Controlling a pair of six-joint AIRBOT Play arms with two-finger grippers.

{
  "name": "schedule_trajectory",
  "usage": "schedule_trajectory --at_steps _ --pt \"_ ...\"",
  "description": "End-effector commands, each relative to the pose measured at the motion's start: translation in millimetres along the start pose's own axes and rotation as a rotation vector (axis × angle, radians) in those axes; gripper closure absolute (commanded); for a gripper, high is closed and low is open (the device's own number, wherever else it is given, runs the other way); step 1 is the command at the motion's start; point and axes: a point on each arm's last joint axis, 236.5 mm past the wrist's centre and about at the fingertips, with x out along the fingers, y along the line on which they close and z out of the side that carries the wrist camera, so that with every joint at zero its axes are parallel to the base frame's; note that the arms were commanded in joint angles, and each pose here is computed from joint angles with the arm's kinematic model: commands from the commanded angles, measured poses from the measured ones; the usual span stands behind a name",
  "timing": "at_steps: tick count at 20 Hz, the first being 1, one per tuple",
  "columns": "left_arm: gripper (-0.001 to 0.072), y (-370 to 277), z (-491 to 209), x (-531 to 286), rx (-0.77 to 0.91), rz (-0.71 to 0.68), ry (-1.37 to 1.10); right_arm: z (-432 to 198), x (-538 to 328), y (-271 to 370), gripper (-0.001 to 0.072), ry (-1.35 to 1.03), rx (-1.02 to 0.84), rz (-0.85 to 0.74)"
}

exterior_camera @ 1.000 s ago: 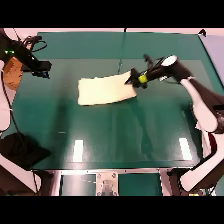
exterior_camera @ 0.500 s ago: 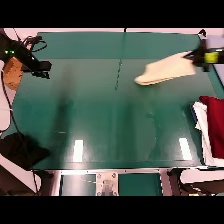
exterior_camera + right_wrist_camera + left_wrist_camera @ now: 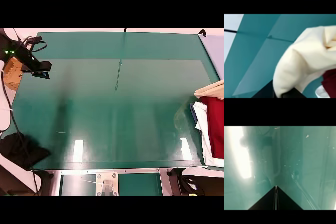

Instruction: Fold the shirts.

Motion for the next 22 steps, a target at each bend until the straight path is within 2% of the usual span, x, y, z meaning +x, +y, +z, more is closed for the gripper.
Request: schedule_trajectory --at_steps 1,4,7,11,15,22 --pt "0.0684 -0.3 -3.2 -0.1 -0.013 -0.002 0.013 2.9 -32.1 -22.0 0.0700 -0.003 0.037 -0.031" --pt "0.0684 -1.3 -9.9 -0.3 -0.013 -0.006 0.041 -26.7 -46.6 -40.4 0.0700 0.115 0.083 -0.121" --pt "0.0684 -3.5 -11.5 -0.4 -0.032 -0.015 0.048 -54.7 -73.6 -82.0 0.0701 0.193 0.133 -0.356" --pt "0.0684 -8.3 -10.8 -0.5 -0.035 -0.035 0.046 -63.5 -107.9 -110.4 0.0701 0.144 0.180 -0.571" --pt "0.0684 -8.8 -12.0 -0.6 -0.035 -0.037 0.051 -82.0 -119.1 -132.2 0.0701 0.170 0.198 -0.670" --pt "0.0684 -9.0 -13.4 -0.7 -0.034 -0.038 0.057 -145.7 -120.4 -211.9 0.0700 0.363 0.316 -0.901"
